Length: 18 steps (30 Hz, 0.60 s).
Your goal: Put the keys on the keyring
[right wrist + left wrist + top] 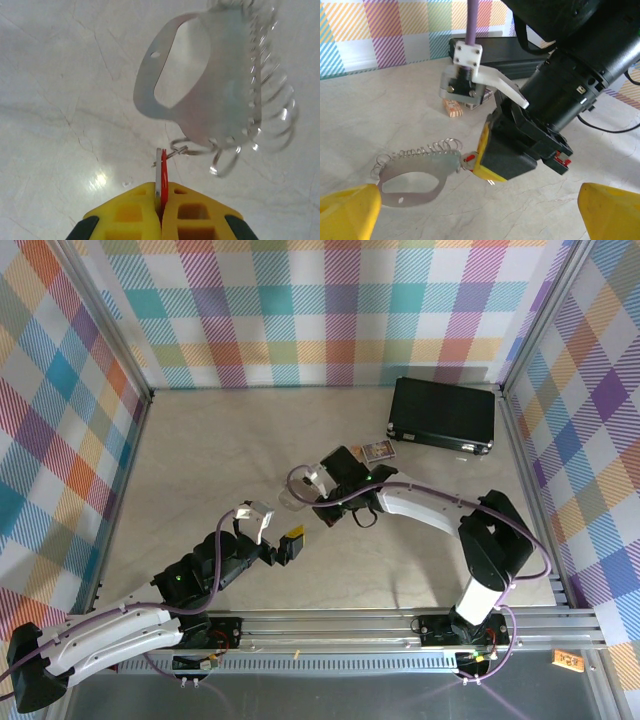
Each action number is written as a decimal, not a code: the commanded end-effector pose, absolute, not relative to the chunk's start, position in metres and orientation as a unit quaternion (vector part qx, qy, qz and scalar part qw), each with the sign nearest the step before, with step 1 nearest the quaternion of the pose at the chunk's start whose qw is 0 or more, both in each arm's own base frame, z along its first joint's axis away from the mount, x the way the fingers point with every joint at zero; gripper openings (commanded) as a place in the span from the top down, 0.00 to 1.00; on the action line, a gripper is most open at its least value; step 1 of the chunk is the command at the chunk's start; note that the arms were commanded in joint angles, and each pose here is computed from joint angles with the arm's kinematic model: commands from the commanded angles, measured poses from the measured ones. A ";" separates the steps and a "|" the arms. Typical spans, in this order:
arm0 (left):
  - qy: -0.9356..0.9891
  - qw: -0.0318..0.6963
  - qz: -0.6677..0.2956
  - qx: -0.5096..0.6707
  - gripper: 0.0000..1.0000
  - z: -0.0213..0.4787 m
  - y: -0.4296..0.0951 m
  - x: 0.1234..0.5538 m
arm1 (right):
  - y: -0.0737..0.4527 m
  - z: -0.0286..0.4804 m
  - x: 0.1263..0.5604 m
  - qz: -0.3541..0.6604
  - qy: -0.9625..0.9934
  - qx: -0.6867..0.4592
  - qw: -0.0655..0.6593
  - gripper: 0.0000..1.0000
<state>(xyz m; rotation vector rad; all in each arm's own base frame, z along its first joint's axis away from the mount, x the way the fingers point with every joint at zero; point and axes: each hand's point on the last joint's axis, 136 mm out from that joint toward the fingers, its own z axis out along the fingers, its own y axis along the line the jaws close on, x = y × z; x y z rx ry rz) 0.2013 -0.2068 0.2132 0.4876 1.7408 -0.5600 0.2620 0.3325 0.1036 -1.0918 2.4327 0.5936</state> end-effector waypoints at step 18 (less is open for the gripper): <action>0.731 0.598 -0.253 0.209 0.00 0.229 -0.215 0.204 | 0.315 0.082 0.210 0.285 0.893 -0.331 0.111 1.00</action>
